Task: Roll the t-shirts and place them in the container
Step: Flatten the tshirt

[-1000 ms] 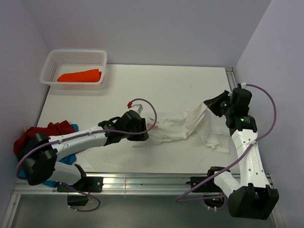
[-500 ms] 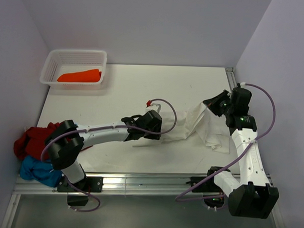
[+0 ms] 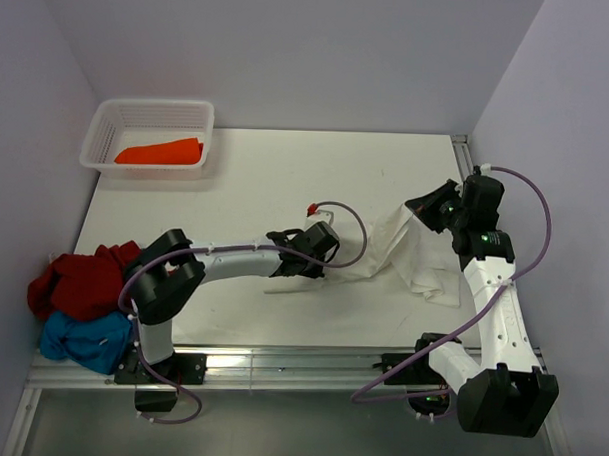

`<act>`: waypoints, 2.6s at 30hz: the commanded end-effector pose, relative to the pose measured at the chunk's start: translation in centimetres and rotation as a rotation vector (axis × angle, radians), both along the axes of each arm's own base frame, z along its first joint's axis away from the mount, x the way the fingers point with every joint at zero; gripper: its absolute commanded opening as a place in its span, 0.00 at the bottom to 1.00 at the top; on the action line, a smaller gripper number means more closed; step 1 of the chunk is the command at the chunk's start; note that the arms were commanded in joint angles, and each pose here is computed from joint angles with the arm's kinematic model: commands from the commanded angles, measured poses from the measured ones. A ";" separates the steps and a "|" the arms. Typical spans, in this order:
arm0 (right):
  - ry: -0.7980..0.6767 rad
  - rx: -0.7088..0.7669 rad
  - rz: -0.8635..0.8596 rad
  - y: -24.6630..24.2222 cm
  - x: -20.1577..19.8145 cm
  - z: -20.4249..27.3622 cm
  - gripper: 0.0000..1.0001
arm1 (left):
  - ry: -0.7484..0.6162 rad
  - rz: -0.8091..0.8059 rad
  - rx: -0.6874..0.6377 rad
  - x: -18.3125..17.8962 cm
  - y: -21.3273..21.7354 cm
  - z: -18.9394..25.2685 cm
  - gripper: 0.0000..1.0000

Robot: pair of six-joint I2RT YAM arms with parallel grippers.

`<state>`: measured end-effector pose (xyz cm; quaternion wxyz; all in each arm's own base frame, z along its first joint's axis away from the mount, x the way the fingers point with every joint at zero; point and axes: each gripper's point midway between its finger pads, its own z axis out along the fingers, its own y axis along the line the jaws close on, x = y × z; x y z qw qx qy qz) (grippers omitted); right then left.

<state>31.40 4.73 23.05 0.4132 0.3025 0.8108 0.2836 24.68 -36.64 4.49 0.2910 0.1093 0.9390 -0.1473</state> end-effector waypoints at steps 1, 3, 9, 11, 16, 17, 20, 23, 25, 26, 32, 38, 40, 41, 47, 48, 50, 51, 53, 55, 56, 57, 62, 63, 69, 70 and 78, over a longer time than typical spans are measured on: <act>-0.055 0.005 0.004 0.0 0.2 1.0 0.00 | -0.054 0.022 -0.018 0.8 -0.3 2.9 0.00; -0.051 0.001 0.005 0.0 0.1 0.8 0.00 | -0.067 0.032 -0.019 0.6 0.6 4.9 0.00; -0.072 0.006 0.029 0.3 0.0 1.9 0.00 | -0.125 0.036 -0.081 0.4 3.3 14.4 0.00; -0.101 0.026 0.046 0.8 0.1 3.4 0.00 | -0.123 0.013 -0.117 0.3 4.2 17.4 0.00; -0.202 0.077 0.104 2.1 -0.2 8.2 0.00 | -0.220 0.090 -0.194 1.8 10.0 25.1 0.00; -0.208 0.077 0.105 2.1 -0.3 8.6 0.00 | -0.234 0.102 -0.184 1.6 11.5 25.8 0.00; -0.230 0.069 0.114 2.2 -0.5 9.6 0.00 | -0.256 0.151 -0.127 2.2 14.9 25.9 0.00; -0.217 0.081 0.144 2.7 -0.7 8.7 0.00 | -0.229 0.167 -0.085 2.2 16.3 24.1 0.00; -0.193 0.101 0.159 3.0 -0.7 7.4 0.00 | -0.198 0.157 -0.070 1.9 16.3 22.4 0.00; -0.187 0.107 0.170 3.2 -0.8 7.0 0.00 | -0.183 0.145 -0.072 1.6 16.2 21.9 0.00; -0.117 0.102 0.156 2.9 -1.0 2.8 0.00 | -0.096 0.134 -0.045 1.0 15.8 16.6 0.01; -0.068 0.113 0.170 3.1 -0.5 0.2 0.00 | -0.026 0.119 -0.020 1.2 14.7 12.5 0.14; -0.057 0.111 0.172 3.0 -0.4 -0.4 0.02 | -0.018 0.121 -0.012 1.6 14.4 11.9 0.18; -0.057 0.109 0.172 3.0 -0.4 -0.4 0.02 | -0.020 0.119 -0.014 1.7 14.3 11.9 0.23; -0.053 0.107 0.174 3.0 -0.4 -0.8 0.08 | -0.029 0.100 -0.049 2.1 13.4 11.9 0.39; -0.051 0.107 0.174 3.0 -0.4 -0.8 0.02 | -0.028 0.096 -0.049 2.1 13.3 11.8 0.38; -0.053 0.101 0.167 2.9 -0.3 -0.8 0.00 | -0.018 0.087 -0.052 1.9 13.1 11.4 0.33; -0.052 0.102 0.163 2.8 -0.3 -0.8 0.00 | -0.018 0.087 -0.055 1.9 13.1 11.3 0.32; -0.045 0.108 0.151 2.7 -0.1 -1.0 0.01 | -0.003 0.079 -0.064 1.6 13.0 10.9 0.33; -0.045 0.118 0.150 2.8 0.1 -0.8 0.02 | -0.005 0.054 -0.106 1.3 12.3 11.4 0.34; -0.044 0.134 0.153 3.0 0.2 -0.7 0.04 | 0.003 0.038 -0.123 0.7 12.0 11.3 0.34; -0.049 0.147 0.161 3.2 0.2 -0.5 0.04 | -0.027 0.041 -0.161 0.7 11.5 12.3 0.35; -0.095 0.181 0.189 4.6 -0.4 1.7 0.03 | -0.108 -0.043 -0.265 -2.0 7.0 15.6 0.44; -0.101 0.168 0.174 4.7 -0.4 2.0 0.03 | -0.119 -0.061 -0.290 -2.5 6.3 16.2 0.45; -0.082 0.179 0.050 6.3 -1.9 5.0 0.00 | -0.193 -0.114 -0.408 -4.5 1.5 18.9 0.51; -0.082 0.164 -0.012 5.7 -1.8 5.3 0.00 | -0.207 -0.127 -0.410 -5.2 0.6 19.1 0.52; -0.103 0.245 -0.126 7.1 -3.2 8.1 0.00 | -0.220 -0.165 -0.444 -7.2 -4.7 19.1 0.65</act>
